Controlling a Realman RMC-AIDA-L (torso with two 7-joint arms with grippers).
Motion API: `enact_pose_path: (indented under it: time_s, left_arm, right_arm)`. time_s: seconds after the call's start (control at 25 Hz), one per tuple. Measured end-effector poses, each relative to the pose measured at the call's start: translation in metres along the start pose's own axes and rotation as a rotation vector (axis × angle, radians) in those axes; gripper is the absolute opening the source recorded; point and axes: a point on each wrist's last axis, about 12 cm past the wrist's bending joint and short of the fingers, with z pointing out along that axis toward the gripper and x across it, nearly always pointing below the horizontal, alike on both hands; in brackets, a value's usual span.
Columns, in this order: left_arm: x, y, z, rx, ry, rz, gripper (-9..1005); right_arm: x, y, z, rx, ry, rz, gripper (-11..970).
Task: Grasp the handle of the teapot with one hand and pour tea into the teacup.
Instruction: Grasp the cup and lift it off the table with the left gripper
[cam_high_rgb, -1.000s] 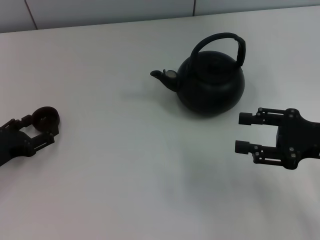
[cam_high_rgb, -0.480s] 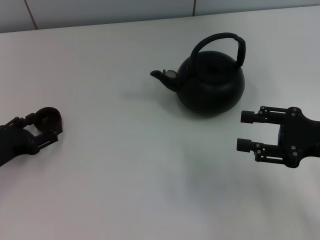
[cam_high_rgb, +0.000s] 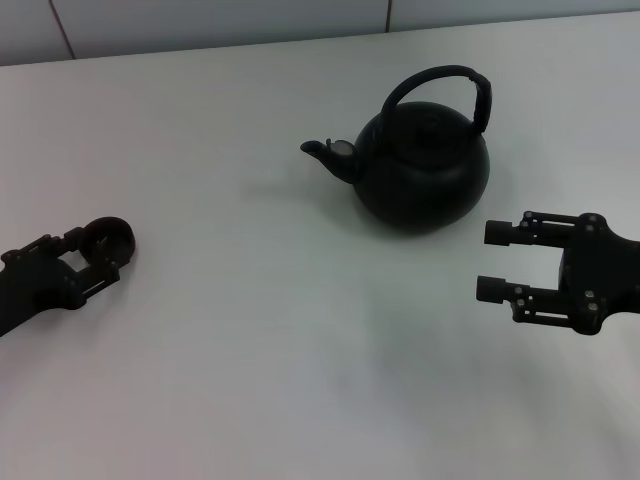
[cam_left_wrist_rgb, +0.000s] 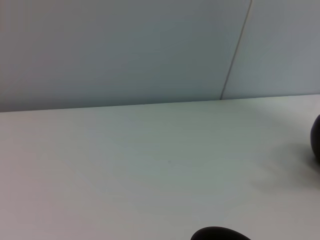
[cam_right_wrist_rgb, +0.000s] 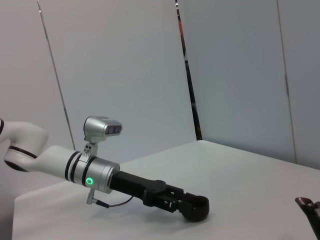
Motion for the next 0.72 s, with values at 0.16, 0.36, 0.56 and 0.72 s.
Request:
enact_pose_path:
  time_s: [0.16, 0.36, 0.56, 0.72]
  left_arm:
    - [0.000, 0.000, 0.000, 0.001, 0.001, 0.002, 714]
    - [0.000, -0.001, 0.001, 0.005, 0.000, 0.001, 678]
    - [-0.003, -0.005, 0.003, 0.041, -0.011, 0.002, 684]
    - [-0.009, -0.011, 0.007, 0.097, -0.038, 0.005, 688]
  right_arm:
    - [0.000, 0.000, 0.000, 0.000, 0.000, 0.000, 660]
    - [-0.001, -0.001, 0.001, 0.000, 0.000, -0.003, 659]
    - [-0.001, -0.001, 0.001, 0.000, 0.000, -0.003, 659]
    - [-0.001, -0.001, 0.001, 0.000, 0.000, -0.003, 659]
